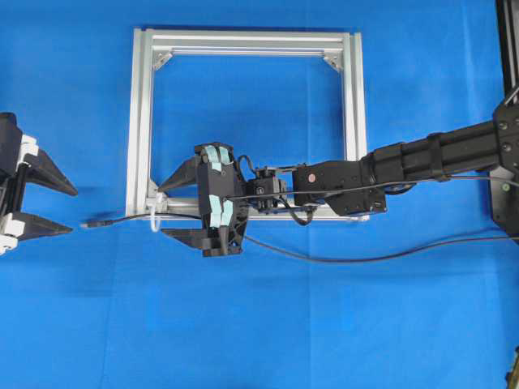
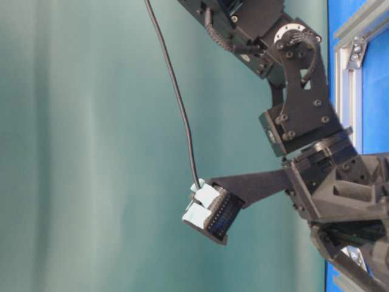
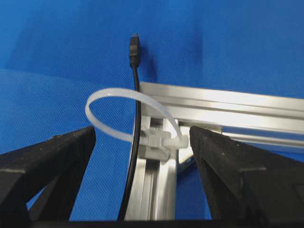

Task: Insert the wire through the string loop located on the left side.
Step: 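Pull the plug leftward with the left gripper, drawing cable through loop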

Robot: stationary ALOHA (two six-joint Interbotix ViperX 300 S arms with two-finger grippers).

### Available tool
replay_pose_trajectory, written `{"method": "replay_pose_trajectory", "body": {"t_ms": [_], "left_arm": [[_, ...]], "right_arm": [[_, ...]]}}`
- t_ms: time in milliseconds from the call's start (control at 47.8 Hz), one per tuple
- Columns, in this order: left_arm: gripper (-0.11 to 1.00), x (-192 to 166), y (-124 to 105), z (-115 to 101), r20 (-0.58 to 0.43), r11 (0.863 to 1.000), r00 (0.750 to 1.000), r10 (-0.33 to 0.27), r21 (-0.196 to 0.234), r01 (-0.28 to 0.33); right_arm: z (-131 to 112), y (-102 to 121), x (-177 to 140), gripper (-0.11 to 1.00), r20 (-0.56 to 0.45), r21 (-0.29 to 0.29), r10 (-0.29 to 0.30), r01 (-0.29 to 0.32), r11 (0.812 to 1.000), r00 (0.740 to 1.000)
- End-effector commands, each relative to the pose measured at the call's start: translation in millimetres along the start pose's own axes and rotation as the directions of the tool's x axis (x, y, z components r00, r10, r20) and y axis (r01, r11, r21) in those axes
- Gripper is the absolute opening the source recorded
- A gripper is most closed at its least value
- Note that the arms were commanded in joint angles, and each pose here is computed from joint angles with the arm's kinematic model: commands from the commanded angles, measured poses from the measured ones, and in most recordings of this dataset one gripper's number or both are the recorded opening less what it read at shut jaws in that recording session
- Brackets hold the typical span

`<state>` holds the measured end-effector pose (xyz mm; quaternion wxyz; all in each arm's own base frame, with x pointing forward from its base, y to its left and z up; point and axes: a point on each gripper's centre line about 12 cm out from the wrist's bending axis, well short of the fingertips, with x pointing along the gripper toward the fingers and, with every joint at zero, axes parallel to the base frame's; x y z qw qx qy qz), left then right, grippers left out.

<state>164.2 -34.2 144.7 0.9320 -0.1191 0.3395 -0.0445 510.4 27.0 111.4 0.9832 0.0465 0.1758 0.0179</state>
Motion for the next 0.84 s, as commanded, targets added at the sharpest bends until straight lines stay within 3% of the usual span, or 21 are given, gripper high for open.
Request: {"method": "replay_pose_trajectory", "body": {"t_ms": [0, 230, 481, 628, 816], "left_arm": [[0.7, -1, -2, 6, 0.023, 1.0, 1.0, -0.009, 0.002, 0.009], [0.7, -15, -8, 26, 0.135, 0.999, 0.99, -0.04, 0.031, 0.036], [0.7, -36, -9, 49, 0.272, 0.998, 0.961, -0.048, 0.038, 0.039], [0.7, -40, -8, 57, 0.304, 0.999, 0.952, -0.039, 0.037, 0.029], [0.69, -40, -8, 58, 0.303, 0.997, 0.952, -0.031, 0.073, 0.009]], "right_arm": [[33, 5, -12, 0.95, 0.071, -0.002, 0.01, -0.01, 1.0, 0.997], [62, 8, -31, 0.95, 0.1, -0.011, 0.014, -0.013, 1.0, 0.995], [93, 11, -51, 0.95, 0.126, -0.015, 0.016, -0.014, 1.0, 0.992], [107, 12, -61, 0.95, 0.141, -0.016, 0.017, -0.015, 1.0, 0.99], [111, 12, -64, 0.95, 0.14, -0.013, 0.017, -0.015, 1.0, 0.99]]}}
